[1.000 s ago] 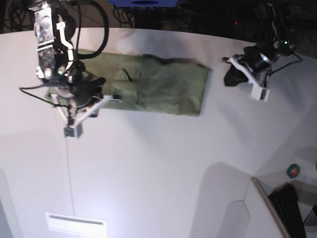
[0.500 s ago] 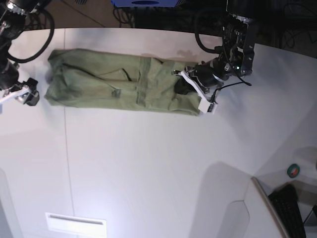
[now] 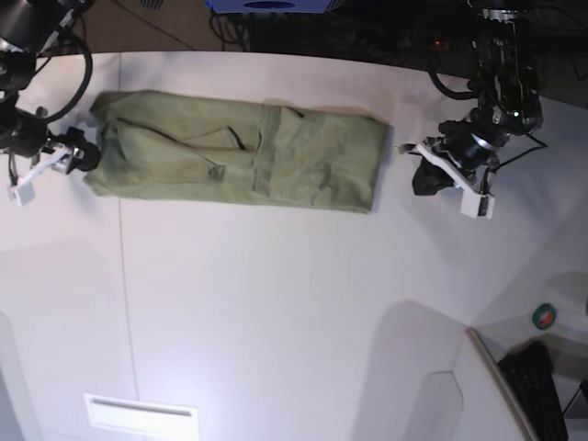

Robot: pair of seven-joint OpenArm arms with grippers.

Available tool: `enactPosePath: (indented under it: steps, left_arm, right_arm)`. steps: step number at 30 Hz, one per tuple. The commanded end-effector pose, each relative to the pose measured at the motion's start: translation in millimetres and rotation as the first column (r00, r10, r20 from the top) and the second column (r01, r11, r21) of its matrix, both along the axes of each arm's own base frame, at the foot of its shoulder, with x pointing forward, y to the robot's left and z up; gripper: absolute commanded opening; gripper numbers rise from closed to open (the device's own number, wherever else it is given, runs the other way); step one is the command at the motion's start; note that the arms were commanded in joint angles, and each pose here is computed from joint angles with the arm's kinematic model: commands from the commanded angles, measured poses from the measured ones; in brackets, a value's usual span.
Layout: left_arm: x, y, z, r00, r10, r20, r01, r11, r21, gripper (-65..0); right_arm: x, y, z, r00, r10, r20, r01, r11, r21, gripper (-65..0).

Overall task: Layout the t-shirt on the table in an organized manner, then fold the t-shirt properly
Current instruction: 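Grasp both ends of the green shirt strip with both grippers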

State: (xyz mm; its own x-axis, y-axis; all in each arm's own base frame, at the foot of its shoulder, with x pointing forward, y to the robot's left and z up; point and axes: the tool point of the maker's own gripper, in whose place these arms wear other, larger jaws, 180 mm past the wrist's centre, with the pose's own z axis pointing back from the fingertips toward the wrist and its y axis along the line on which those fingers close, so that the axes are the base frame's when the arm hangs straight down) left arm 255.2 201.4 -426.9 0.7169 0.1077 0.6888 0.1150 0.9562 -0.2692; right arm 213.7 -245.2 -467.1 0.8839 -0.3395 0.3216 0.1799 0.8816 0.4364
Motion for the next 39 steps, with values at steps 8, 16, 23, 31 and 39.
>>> enactPosePath:
  steps: [8,16,23,31,39]
  left_arm:
    - [-16.6,51.0,-28.4,0.992,0.080,-0.093,-0.076,0.996,0.042,-65.0]
    - [-11.0,44.2,-30.5,0.992,0.086,-0.090,-0.084,0.996,0.019,-65.0]
    - [-13.8,3.2,-44.2,0.992,-0.021,-0.124,0.023,1.000,0.016,-65.0]
    - [-9.7,-27.8,-49.7,0.991,-0.049,-0.123,0.049,0.999,-0.006,-65.0]
    - [-12.3,-45.5,-52.6,0.987,-0.095,-0.132,0.093,0.995,-0.022,-65.0]
  right_arm:
    - [5.4,8.0,-8.6,1.000,0.013,-0.013,-0.013,0.999,0.048,-21.2]
    - [0.0,30.5,-19.8,0.992,0.127,-0.020,-0.125,0.988,0.087,-17.6]
    - [-10.4,48.2,-32.5,0.988,0.139,-0.064,-0.129,0.981,0.148,-18.2]
    - [-16.5,53.9,-34.0,0.982,0.164,-0.096,-0.147,0.975,0.164,-18.3]
    - [-18.5,53.0,-29.8,0.977,0.187,-0.102,-0.171,0.974,0.149,-21.3]
